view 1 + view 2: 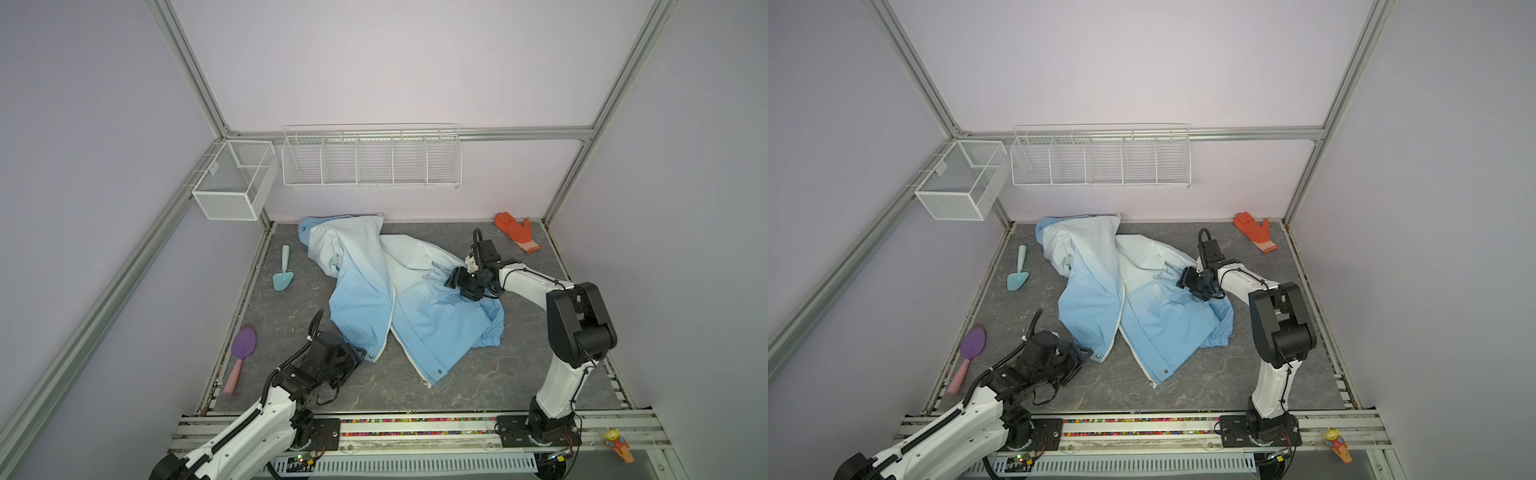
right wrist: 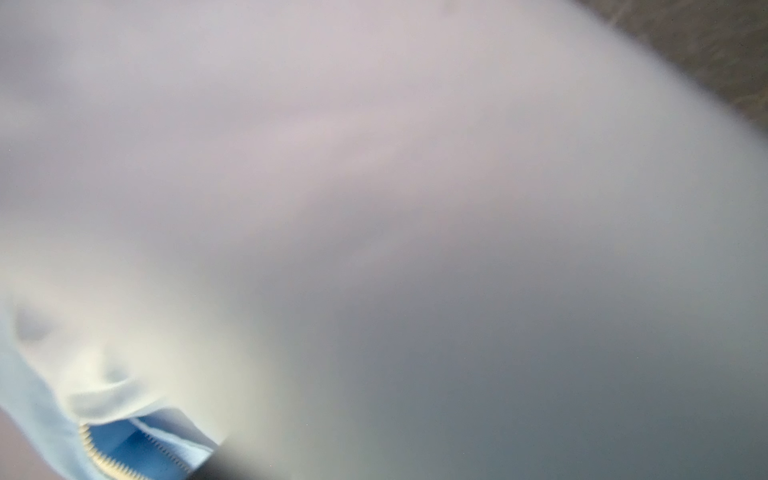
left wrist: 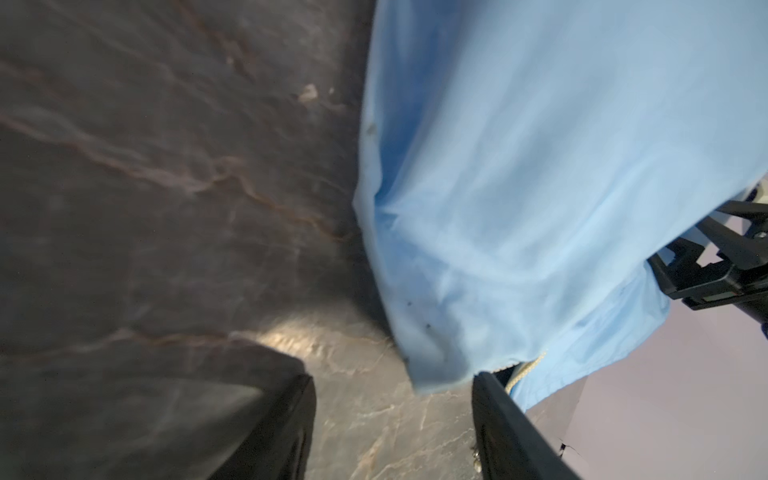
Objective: Zip up the jacket
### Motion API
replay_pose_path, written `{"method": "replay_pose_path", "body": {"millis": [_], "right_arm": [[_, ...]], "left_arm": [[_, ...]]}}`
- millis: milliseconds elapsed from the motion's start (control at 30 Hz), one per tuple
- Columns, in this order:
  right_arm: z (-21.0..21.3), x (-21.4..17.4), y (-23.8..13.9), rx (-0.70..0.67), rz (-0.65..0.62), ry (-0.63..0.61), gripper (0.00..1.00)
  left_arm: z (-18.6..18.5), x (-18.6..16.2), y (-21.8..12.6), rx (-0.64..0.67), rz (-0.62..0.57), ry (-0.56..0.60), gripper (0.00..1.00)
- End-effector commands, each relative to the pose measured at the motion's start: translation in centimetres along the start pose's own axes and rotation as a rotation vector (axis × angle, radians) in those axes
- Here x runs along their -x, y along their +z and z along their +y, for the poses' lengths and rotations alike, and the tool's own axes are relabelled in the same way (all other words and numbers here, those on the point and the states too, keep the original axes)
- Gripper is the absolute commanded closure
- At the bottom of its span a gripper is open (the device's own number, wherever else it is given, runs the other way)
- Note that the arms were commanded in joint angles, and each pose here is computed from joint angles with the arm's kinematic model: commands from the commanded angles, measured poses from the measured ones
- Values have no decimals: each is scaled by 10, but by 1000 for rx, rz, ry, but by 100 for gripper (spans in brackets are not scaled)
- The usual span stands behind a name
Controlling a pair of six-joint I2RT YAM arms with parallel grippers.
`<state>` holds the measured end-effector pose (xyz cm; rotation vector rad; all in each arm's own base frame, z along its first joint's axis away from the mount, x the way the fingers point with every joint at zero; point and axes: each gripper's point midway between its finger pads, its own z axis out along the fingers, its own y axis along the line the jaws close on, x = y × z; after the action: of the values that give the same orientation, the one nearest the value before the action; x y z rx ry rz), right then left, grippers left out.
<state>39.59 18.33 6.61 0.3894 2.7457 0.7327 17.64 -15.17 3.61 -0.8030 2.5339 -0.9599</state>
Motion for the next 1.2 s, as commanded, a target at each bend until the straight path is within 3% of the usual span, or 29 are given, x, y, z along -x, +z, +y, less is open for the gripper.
{"method": "replay_pose_path", "body": {"millis": [0,400,533,800,1000,1167], "right_arm": [[21,-12,-26,63,-12,-26,31],[24,-92,-87,85,49,-184,28],[13,-135,-90,95,122,-200,27],[-25,-202,-90,57,223,-177,24],[-44,-228,-87,42,250,-150,18],[-48,-249,-69,54,293,-126,17]], "left_arm": [[-10,7,10,-78,-39,-1,39],[-40,-3,13,-263,-4,197,38],[-55,-6,10,-317,8,282,38],[-71,-12,23,-330,76,333,43],[-78,-22,33,-374,125,345,61],[-80,-29,34,-383,139,351,91]]}}
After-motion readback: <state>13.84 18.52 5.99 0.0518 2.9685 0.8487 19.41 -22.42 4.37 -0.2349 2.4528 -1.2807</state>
